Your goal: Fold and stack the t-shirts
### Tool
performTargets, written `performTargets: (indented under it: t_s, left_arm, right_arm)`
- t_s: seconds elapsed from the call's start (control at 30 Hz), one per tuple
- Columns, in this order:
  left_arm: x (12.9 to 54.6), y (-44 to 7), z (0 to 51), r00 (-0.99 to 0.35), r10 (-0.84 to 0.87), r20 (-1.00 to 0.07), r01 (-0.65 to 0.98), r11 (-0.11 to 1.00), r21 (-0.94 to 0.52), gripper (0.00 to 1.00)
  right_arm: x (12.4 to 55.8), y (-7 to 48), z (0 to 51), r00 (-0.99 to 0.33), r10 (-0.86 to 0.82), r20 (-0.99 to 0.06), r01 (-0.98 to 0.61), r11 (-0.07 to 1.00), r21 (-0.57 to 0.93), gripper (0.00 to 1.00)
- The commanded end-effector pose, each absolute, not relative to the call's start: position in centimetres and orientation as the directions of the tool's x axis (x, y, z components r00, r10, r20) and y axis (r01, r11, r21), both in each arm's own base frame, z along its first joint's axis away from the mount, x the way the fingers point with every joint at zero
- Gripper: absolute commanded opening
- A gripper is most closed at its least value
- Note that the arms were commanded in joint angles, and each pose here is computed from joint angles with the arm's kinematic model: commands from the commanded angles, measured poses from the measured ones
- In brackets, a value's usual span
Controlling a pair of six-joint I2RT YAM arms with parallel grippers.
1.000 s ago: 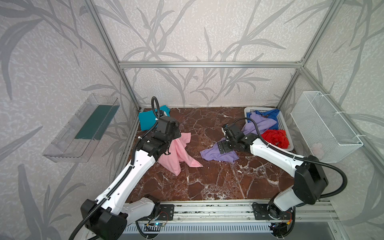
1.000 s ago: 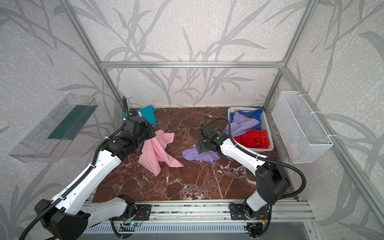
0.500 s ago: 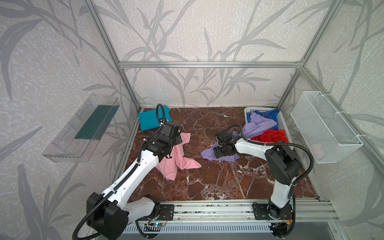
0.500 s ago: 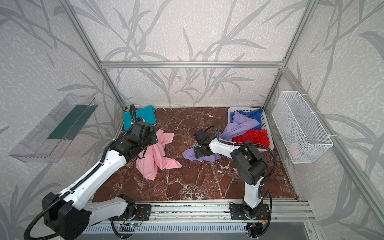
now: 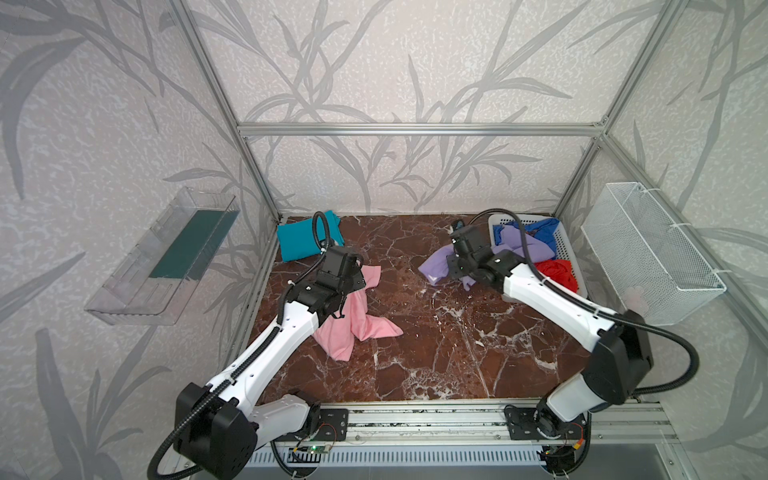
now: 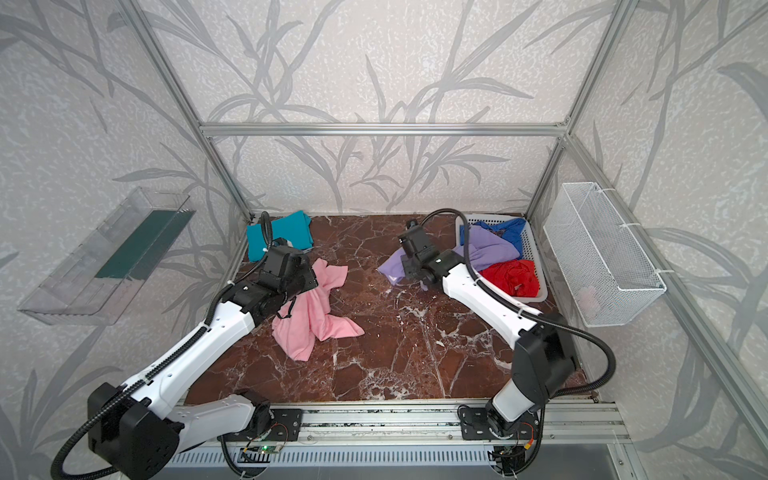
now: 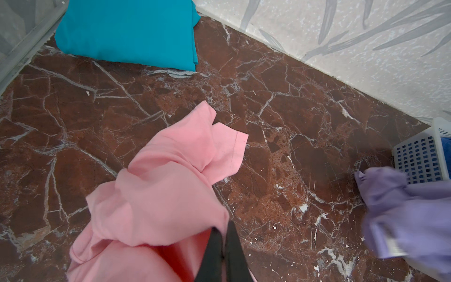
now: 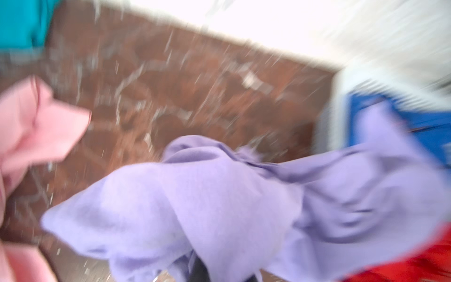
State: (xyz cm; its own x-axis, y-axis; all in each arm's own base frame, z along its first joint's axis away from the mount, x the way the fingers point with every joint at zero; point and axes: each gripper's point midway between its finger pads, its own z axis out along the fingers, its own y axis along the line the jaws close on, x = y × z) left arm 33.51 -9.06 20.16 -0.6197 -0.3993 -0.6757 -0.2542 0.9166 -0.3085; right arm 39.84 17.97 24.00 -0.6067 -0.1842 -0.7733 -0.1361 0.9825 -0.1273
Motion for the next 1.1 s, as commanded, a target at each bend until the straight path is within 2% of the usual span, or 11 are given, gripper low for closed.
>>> performTargets:
  t_s: [0.0, 0.3, 0.57, 0.7, 0.87, 0.97, 1.07]
  left_arm:
    - [33.6, -9.1, 19.9, -0.614, -0.422, -0.667, -0.264, 0.906, -0.33, 0.0]
    - [33.9, -9.6, 19.3, -0.634, -0.416, -0.652, -0.254, 0.908, -0.332, 0.0]
    - [34.6, -10.6, 18.5, -0.651, -0.429, -0.626, -0.245, 0.899, -0.362, 0.0]
    - [34.8, -10.8, 18.4, -0.655, -0.427, -0.623, -0.24, 0.9, -0.364, 0.0]
    - [35.0, -10.9, 18.5, -0.656, -0.424, -0.624, -0.237, 0.901, -0.363, 0.0]
    - [35.1, -11.1, 18.4, -0.659, -0.427, -0.62, -0.237, 0.899, -0.368, 0.0]
    - [35.2, -11.2, 18.3, -0.662, -0.429, -0.615, -0.238, 0.898, -0.371, 0.0]
  right_arm:
    - [39.9, 11.3, 26.9, -0.595, -0.205, -0.777, 0.039, 0.958, -0.283, 0.0]
    - [39.1, 0.9, 32.4, -0.522, -0.067, -0.85, 0.335, 0.901, -0.277, 0.0]
    - [38.5, -1.6, 39.5, -0.411, -0.129, -0.903, 0.439, 0.839, -0.32, 0.0]
    - [37.7, -3.0, 41.5, -0.401, -0.186, -0.897, 0.505, 0.772, -0.385, 0.0]
    - [37.6, -3.7, 39.4, -0.471, -0.224, -0.853, 0.514, 0.716, -0.473, 0.0]
    - [37.9, -3.4, 35.2, -0.548, -0.217, -0.808, 0.472, 0.717, -0.513, 0.02]
    - [38.2, -2.5, 30.3, -0.613, -0.185, -0.768, 0.41, 0.756, -0.51, 0.08]
